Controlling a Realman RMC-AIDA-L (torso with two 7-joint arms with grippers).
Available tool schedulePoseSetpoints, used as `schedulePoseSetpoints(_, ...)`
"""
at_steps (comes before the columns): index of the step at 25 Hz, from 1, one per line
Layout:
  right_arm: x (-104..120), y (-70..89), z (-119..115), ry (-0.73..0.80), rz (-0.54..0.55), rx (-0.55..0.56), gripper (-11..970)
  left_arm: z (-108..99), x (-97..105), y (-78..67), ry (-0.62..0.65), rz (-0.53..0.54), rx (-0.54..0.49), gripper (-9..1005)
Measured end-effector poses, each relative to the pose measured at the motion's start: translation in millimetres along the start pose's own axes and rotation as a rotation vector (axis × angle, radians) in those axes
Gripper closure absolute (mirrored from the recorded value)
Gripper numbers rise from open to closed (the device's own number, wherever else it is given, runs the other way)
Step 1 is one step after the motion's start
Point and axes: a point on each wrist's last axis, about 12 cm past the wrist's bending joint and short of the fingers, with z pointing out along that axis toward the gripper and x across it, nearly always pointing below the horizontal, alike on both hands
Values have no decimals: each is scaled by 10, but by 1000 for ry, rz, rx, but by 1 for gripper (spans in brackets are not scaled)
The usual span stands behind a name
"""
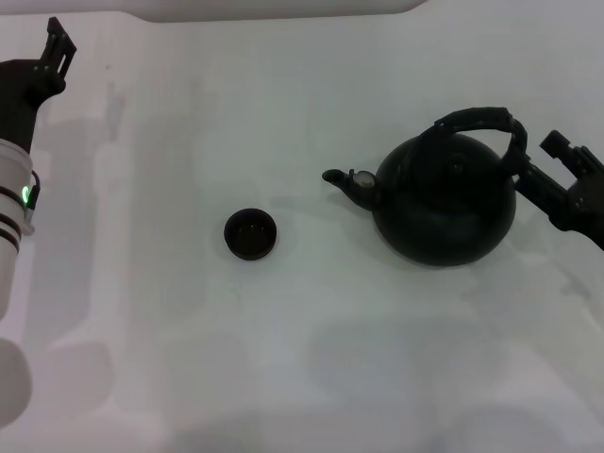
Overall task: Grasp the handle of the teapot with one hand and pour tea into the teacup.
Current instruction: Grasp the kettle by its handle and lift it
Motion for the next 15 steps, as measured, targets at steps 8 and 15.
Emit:
schedulePoseSetpoints(8, -25, -36, 168, 1, 0, 30, 178, -27, 23, 23, 7, 6, -3, 109)
schedulePoseSetpoints(15, -27, -43, 246, 13, 0, 35, 179, -29, 38, 23, 13, 16, 2, 108)
